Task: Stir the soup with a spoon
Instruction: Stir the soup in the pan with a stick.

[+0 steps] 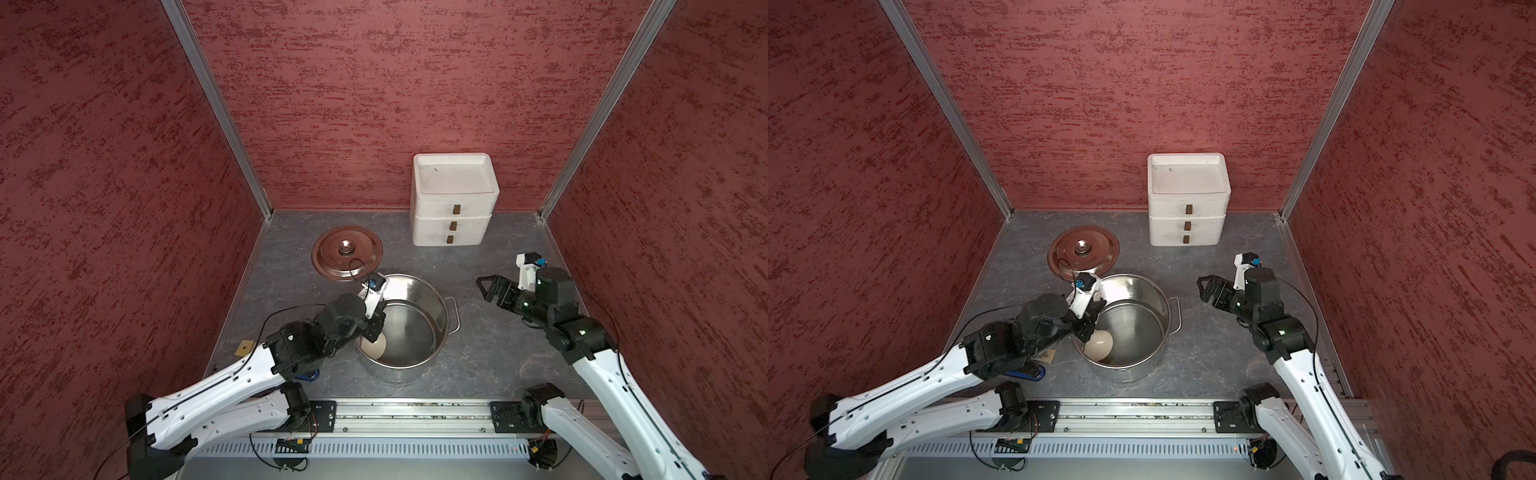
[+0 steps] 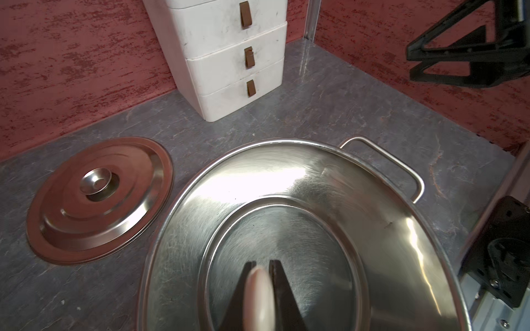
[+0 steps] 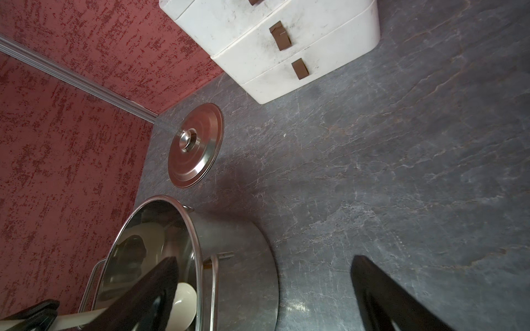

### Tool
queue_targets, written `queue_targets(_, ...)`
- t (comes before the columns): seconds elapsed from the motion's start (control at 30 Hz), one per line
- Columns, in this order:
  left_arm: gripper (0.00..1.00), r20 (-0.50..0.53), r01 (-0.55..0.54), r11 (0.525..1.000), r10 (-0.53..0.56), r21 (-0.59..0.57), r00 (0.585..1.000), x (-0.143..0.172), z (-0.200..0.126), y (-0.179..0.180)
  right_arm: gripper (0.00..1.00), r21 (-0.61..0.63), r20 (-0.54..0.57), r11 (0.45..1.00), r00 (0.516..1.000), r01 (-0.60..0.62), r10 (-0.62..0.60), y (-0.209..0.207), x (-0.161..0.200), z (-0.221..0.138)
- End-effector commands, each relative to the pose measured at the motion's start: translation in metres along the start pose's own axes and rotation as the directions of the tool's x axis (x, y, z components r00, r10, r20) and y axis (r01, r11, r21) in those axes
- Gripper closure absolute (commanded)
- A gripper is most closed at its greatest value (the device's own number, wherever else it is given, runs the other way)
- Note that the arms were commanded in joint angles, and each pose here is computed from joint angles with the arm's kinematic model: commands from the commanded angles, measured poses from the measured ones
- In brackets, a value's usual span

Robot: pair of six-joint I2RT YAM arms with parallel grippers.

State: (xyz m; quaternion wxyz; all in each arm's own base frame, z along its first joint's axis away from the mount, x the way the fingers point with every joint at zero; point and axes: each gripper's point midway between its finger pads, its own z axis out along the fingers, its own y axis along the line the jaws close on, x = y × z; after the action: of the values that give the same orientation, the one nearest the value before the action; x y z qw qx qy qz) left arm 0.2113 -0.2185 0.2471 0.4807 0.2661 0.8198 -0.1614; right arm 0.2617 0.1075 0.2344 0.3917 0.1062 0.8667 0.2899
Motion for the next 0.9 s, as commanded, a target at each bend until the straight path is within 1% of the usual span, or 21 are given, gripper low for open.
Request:
queue_targets(0.0,1.00,0.014,-0.024,0.999,0.024,0.024,1.000,-0.005,0.008,0.005,0.01,-0.027,0.039,0.999,0.999,0.017,-0.016,0.010,-0.010,-0.007)
queue_targets(0.17,1.00,0.057,-0.041,0.998,0.038,0.046,0.998,-0.029,0.027,0.012,0.02,-0.018,0.058,1.000,0.998,0.015,-0.014,0.010,-0.014,-0.012)
queue_targets(0.37,1.00,0.074,-0.116,0.986,0.108,0.119,0.991,-0.053,0.066,-0.004,0.02,-0.011,0.069,1.000,0.997,0.026,-0.026,0.012,-0.018,-0.018)
queue_targets(0.57,1.00,0.114,-0.156,0.967,0.135,0.201,0.984,-0.075,0.093,-0.027,0.02,-0.005,0.094,0.999,0.995,0.033,-0.032,0.014,-0.023,-0.029)
queue_targets(0.73,1.00,0.142,-0.218,0.932,0.184,0.288,0.973,-0.088,0.102,-0.065,0.02,0.000,0.103,0.999,0.994,0.032,-0.031,0.013,-0.021,-0.036)
queue_targets(0.87,1.00,0.163,-0.282,0.897,0.239,0.341,0.957,-0.086,0.097,-0.104,0.02,0.001,0.108,1.000,0.994,0.027,-0.027,0.011,-0.018,-0.040)
